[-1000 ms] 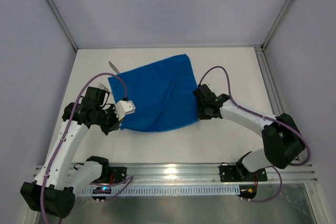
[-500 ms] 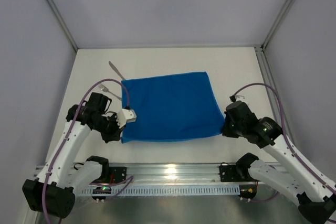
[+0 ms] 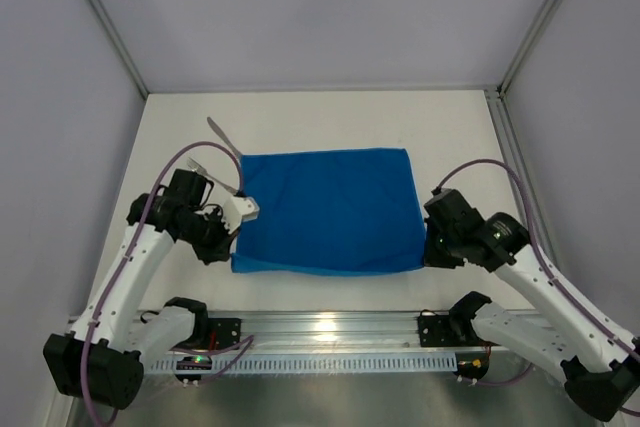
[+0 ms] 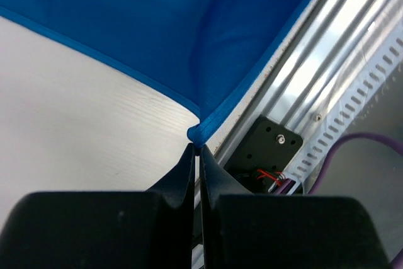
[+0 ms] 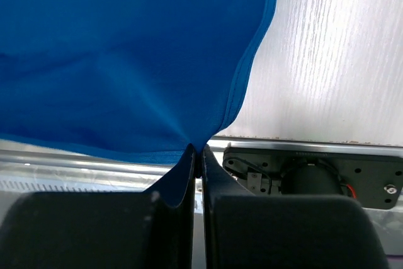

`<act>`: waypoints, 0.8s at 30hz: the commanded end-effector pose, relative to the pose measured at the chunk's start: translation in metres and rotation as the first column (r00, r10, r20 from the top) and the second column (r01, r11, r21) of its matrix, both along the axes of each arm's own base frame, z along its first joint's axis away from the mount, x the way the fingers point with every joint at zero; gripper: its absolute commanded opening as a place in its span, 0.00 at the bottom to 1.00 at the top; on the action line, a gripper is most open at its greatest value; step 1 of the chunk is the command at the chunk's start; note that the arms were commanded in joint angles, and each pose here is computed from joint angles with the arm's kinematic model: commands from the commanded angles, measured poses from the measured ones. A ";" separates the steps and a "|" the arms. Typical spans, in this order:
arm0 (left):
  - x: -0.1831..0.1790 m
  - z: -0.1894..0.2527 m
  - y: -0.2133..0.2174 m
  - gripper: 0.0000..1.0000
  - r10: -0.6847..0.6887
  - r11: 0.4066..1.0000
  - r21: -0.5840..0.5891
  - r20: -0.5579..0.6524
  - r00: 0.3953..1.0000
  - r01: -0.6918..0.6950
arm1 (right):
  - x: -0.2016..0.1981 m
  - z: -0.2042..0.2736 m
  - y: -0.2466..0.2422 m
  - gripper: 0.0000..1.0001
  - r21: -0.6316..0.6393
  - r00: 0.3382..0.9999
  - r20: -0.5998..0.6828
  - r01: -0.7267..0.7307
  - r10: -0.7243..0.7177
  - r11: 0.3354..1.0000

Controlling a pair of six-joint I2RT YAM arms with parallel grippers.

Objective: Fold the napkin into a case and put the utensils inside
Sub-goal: Fold and flatten the napkin at the center of the board.

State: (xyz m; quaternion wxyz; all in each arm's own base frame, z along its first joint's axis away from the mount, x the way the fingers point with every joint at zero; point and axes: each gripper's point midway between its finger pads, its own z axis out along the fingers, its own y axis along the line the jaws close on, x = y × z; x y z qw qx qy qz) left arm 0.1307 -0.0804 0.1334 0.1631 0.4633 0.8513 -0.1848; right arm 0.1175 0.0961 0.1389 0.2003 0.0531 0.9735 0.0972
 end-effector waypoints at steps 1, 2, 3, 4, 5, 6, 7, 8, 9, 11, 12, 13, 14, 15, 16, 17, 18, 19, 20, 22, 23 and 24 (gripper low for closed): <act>0.063 0.028 -0.009 0.00 0.161 0.987 -0.039 0.151 0.975 -0.157 | 0.039 0.016 0.012 0.04 -0.042 0.995 0.081 -0.052 0.056 0.998; 0.074 0.030 -0.009 0.00 0.186 0.983 -0.036 0.162 0.969 -0.182 | 0.055 0.009 0.018 0.04 -0.076 0.993 0.068 -0.087 0.092 0.993; 0.085 0.031 -0.008 0.00 0.211 0.977 -0.030 0.164 0.964 -0.209 | 0.066 0.006 0.015 0.04 -0.088 0.995 0.062 -0.073 0.078 0.993; 0.104 0.030 -0.010 0.00 0.224 0.974 -0.024 0.181 0.958 -0.223 | 0.077 0.005 0.016 0.04 -0.093 0.995 0.062 -0.077 0.083 0.993; 0.115 0.027 -0.007 0.00 0.239 0.970 -0.003 0.197 0.951 -0.243 | 0.092 0.003 0.018 0.04 -0.085 0.994 0.079 -0.075 0.082 0.994; 0.125 0.025 -0.005 0.00 0.247 0.967 0.004 0.213 0.945 -0.254 | 0.107 -0.007 0.009 0.04 -0.108 0.997 0.048 -0.055 0.061 0.993; 0.142 0.021 -0.007 0.00 0.259 0.964 0.001 0.229 0.938 -0.266 | 0.124 -0.004 0.010 0.04 -0.090 0.995 0.079 -0.050 0.057 0.995; 0.151 0.020 -0.004 0.00 0.269 0.959 0.019 0.247 0.931 -0.282 | 0.133 -0.014 0.011 0.04 -0.083 0.996 0.047 -0.074 0.078 0.994; 0.160 0.018 -0.004 0.00 0.279 0.956 0.024 0.253 0.926 -0.294 | 0.145 -0.016 0.005 0.04 -0.077 0.997 0.047 -0.050 0.054 0.996; 0.184 0.015 -0.005 0.00 0.294 0.950 0.023 0.268 0.918 -0.311 | 0.169 -0.009 0.005 0.04 -0.083 0.996 0.063 -0.055 0.060 0.995; 0.192 0.013 -0.005 0.00 0.303 0.947 0.021 0.271 0.914 -0.320 | 0.177 -0.022 0.003 0.04 -0.115 0.997 0.016 -0.075 0.078 0.990; 0.200 0.005 -0.004 0.00 0.314 0.943 0.029 0.253 0.915 -0.331 | 0.190 -0.016 0.003 0.04 -0.127 0.996 0.027 -0.078 0.082 0.989; 0.214 0.011 -0.006 0.00 0.319 0.942 0.013 0.283 0.904 -0.336 | 0.197 -0.019 0.002 0.04 -0.141 0.996 0.015 -0.081 0.084 0.987; 0.222 0.009 -0.004 0.00 0.328 0.937 0.021 0.294 0.898 -0.349 | 0.203 -0.032 0.002 0.04 -0.155 0.995 -0.026 -0.100 0.097 0.983; 0.229 0.001 -0.005 0.00 0.333 0.934 0.031 0.283 0.899 -0.355 | 0.216 -0.028 0.002 0.04 -0.153 0.996 -0.012 -0.094 0.093 0.984; 0.242 0.007 -0.005 0.00 0.340 0.931 0.020 0.312 0.887 -0.364 | 0.222 -0.032 0.002 0.04 -0.157 0.996 -0.021 -0.094 0.092 0.983; 0.248 0.004 -0.003 0.00 0.347 0.927 0.027 0.316 0.883 -0.374 | 0.227 -0.045 0.000 0.04 -0.169 0.994 -0.059 -0.100 0.092 0.980; 0.253 0.002 -0.002 0.00 0.354 0.924 0.027 0.318 0.880 -0.382 | 0.239 -0.041 -0.002 0.04 -0.170 0.995 -0.047 -0.090 0.083 0.981; 0.258 -0.005 -0.001 0.00 0.360 0.920 0.037 0.307 0.881 -0.389 | 0.243 -0.044 -0.002 0.04 -0.173 0.995 -0.056 -0.091 0.083 0.981; 0.270 -0.004 0.002 0.00 0.371 0.914 0.038 0.325 0.870 -0.404 | 0.258 -0.047 -0.002 0.04 -0.177 0.995 -0.062 -0.088 0.079 0.980; 0.274 -0.011 0.004 0.00 0.377 0.910 0.046 0.318 0.870 -0.411 | 0.262 -0.048 -0.002 0.04 -0.179 0.995 -0.063 -0.088 0.078 0.980; 0.279 -0.010 0.005 0.00 0.379 0.909 0.041 0.329 0.865 -0.414 | 0.266 -0.048 -0.002 0.04 -0.181 0.995 -0.063 -0.087 0.077 0.980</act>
